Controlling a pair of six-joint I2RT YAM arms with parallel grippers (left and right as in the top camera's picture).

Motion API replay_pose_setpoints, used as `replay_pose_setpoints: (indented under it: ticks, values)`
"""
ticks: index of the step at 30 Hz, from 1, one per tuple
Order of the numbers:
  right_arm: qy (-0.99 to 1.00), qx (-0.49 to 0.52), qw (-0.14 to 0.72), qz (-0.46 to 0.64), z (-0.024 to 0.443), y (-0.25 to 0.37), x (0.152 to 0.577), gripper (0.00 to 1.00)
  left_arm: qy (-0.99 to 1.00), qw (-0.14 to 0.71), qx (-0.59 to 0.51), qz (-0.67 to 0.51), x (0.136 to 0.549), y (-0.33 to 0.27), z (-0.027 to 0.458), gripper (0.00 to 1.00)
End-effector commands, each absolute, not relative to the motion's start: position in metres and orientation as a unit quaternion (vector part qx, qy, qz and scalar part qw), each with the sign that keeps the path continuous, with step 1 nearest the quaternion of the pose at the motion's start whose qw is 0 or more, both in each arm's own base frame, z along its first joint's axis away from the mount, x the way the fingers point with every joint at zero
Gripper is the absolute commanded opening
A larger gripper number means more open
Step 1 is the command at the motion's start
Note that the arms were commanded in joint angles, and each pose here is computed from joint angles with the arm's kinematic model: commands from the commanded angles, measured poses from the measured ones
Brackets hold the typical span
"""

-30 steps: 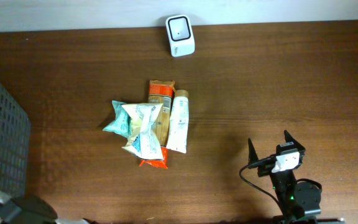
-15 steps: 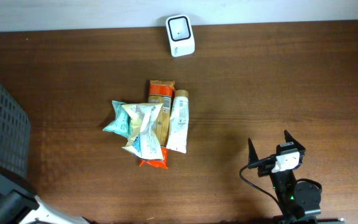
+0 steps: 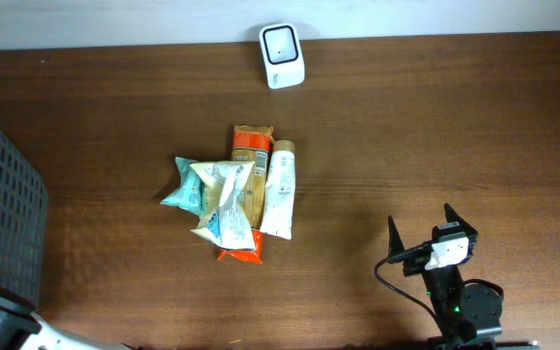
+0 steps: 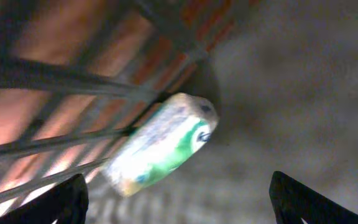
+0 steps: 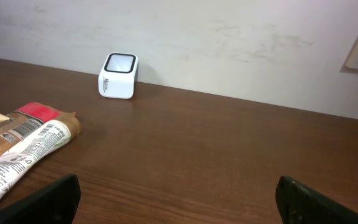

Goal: Scan the item barcode
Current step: 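Grasp the small green-labelled pack inside the basket with left gripper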

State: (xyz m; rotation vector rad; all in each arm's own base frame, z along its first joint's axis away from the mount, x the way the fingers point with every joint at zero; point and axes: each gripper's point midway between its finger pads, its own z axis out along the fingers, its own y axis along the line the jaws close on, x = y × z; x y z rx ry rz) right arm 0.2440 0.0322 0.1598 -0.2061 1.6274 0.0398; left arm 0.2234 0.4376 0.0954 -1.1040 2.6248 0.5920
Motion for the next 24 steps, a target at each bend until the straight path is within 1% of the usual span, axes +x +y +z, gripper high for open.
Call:
replay_pose_setpoints:
  ticks: [1, 5, 8, 9, 10, 11, 14, 15, 19, 20, 21, 22, 23, 24]
  values:
    - [0.727, -0.084, 0.681, 0.015, 0.157, 0.029, 0.244, 0.99, 0.917, 0.09, -0.347, 0.173, 0.221, 0.428, 0.06, 0.88]
    - [0.727, -0.084, 0.681, 0.015, 0.157, 0.029, 0.244, 0.99, 0.925, 0.071, -0.337, 0.162, 0.22, 0.428, 0.036, 0.88]
    - [0.727, -0.084, 0.681, 0.015, 0.157, 0.029, 0.244, 0.99, 0.924, 0.077, -0.337, 0.166, 0.223, 0.432, 0.033, 0.87]
    - [0.727, -0.084, 0.681, 0.015, 0.157, 0.029, 0.244, 0.99, 0.923, 0.079, -0.337, 0.168, 0.224, 0.433, 0.034, 0.84]
    - [0.727, -0.084, 0.681, 0.015, 0.157, 0.029, 0.244, 0.99, 0.922, 0.081, -0.337, 0.17, 0.224, 0.434, 0.034, 0.77]
    - [0.727, -0.084, 0.681, 0.015, 0.157, 0.029, 0.244, 0.99, 0.923, 0.085, -0.332, 0.175, 0.226, 0.437, 0.036, 0.77]
    - [0.727, -0.084, 0.681, 0.015, 0.157, 0.029, 0.244, 0.99, 0.925, 0.093, -0.318, 0.186, 0.233, 0.442, 0.046, 0.78]
    - [0.727, -0.084, 0.681, 0.015, 0.157, 0.029, 0.244, 0.99, 0.924, 0.096, -0.316, 0.193, 0.237, 0.444, 0.051, 0.82]
    - [0.727, -0.084, 0.681, 0.015, 0.157, 0.029, 0.244, 0.99, 0.92, 0.106, -0.315, 0.207, 0.24, 0.451, 0.056, 0.82]
    - [0.727, -0.084, 0.681, 0.015, 0.157, 0.029, 0.244, 0.99, 0.918, 0.114, -0.315, 0.214, 0.243, 0.454, 0.059, 0.87]
    - [0.727, -0.084, 0.681, 0.015, 0.157, 0.029, 0.244, 0.99, 0.92, 0.114, -0.307, 0.216, 0.243, 0.455, 0.059, 0.87]
    - [0.727, -0.084, 0.681, 0.015, 0.157, 0.029, 0.244, 0.99, 0.923, 0.11, -0.297, 0.217, 0.243, 0.456, 0.057, 0.84]
    - [0.727, -0.084, 0.681, 0.015, 0.157, 0.029, 0.244, 0.99, 0.924, 0.105, -0.298, 0.213, 0.24, 0.456, 0.051, 0.76]
    - [0.727, -0.084, 0.681, 0.015, 0.157, 0.029, 0.244, 0.99, 0.925, 0.102, -0.299, 0.21, 0.239, 0.456, 0.047, 0.71]
